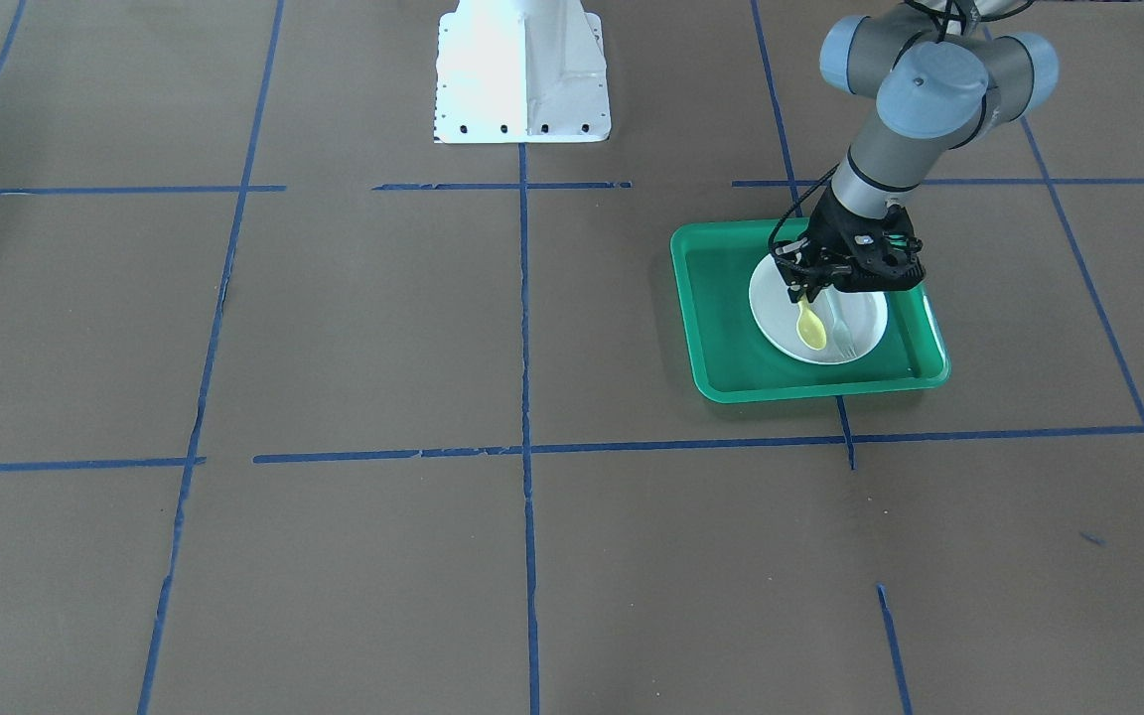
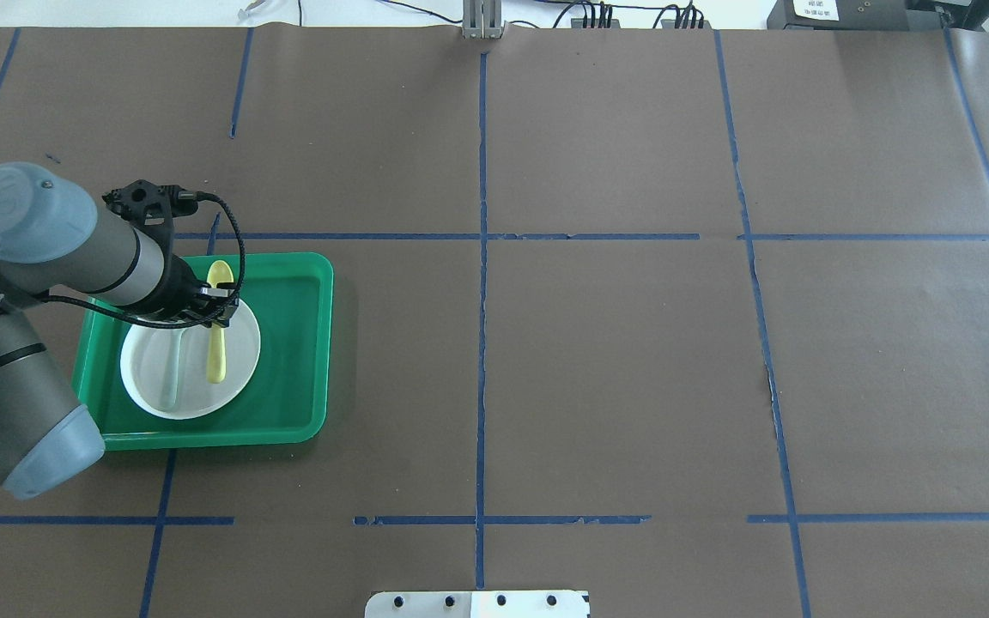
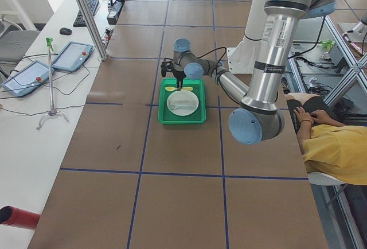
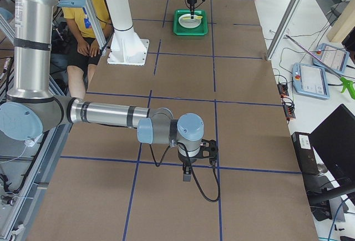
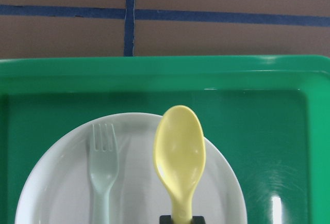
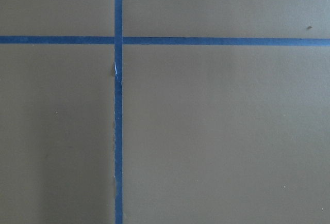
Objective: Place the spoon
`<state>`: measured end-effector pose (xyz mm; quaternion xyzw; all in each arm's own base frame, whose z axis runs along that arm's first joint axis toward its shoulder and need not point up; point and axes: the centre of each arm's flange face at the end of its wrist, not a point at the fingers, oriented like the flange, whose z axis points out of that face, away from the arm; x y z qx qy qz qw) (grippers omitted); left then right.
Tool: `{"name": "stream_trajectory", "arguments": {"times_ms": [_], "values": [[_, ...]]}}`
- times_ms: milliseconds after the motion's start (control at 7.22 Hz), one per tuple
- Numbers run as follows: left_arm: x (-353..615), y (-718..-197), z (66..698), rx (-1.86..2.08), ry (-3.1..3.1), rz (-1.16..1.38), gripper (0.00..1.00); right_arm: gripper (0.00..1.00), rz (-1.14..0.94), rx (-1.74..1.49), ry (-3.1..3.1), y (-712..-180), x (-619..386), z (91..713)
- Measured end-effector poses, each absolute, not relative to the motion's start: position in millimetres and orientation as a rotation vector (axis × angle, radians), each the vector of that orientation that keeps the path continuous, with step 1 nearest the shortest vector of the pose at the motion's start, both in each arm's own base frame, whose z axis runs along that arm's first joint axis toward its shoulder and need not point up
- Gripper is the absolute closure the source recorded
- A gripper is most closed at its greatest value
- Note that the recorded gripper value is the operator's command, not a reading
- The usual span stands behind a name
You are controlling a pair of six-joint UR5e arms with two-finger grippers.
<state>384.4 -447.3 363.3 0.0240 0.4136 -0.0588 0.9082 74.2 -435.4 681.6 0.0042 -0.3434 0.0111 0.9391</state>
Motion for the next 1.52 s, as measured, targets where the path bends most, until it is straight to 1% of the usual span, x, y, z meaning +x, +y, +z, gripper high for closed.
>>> {"name": "stream_trajectory", "arguments": {"times_ms": [138,415,554,692,831,1246,1523], "values": [[407,-455,355,0.023,0.853,-0.152,1.0,0.0,0.023,0.009,-0.701,-435,74,682],[445,-444,353,-0.017,0.846,-0.146,1.0,0.0,0.023,0.008,-0.701,-435,74,682],[455,-437,353,-0.027,0.844,-0.132,0.72,0.0,0.022,0.009,-0.701,-435,74,682],[460,-432,353,-0.031,0.843,-0.121,0.18,0.0,0.022,0.009,-0.701,-435,74,682],[462,-430,353,-0.029,0.844,-0.113,0.01,0.0,0.022,0.009,-0.701,-435,74,682],[449,-426,335,-0.006,0.876,-0.104,0.0,0.0,0.023,0.008,-0.701,-435,74,682],[390,-445,332,0.062,0.887,-0.117,0.0,0.0,0.023,0.008,-0.701,-435,74,682]]}}
